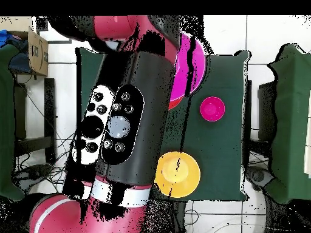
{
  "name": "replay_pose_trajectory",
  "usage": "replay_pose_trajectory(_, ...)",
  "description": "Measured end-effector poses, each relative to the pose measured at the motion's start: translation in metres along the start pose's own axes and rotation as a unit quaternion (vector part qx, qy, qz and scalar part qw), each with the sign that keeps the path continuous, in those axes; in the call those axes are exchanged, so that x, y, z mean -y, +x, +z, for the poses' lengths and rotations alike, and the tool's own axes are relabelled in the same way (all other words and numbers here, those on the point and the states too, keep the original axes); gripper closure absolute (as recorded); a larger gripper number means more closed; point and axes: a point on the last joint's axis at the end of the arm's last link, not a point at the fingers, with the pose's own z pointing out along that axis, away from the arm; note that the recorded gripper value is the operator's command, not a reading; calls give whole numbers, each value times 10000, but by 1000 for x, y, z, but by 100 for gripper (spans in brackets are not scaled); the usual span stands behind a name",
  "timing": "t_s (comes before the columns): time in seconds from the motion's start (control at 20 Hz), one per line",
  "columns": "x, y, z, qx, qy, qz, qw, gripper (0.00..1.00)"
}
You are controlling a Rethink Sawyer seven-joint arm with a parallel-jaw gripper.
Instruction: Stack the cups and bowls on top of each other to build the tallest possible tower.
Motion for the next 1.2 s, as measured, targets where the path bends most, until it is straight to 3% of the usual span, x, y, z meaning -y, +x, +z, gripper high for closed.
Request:
replay_pose_trajectory(0.65, 1, 9, -2, -236, -159, -110, 9995, 100)
replay_pose_trajectory(1.2, 2, 11, -2, -318, -231, -555, 9977, 100)
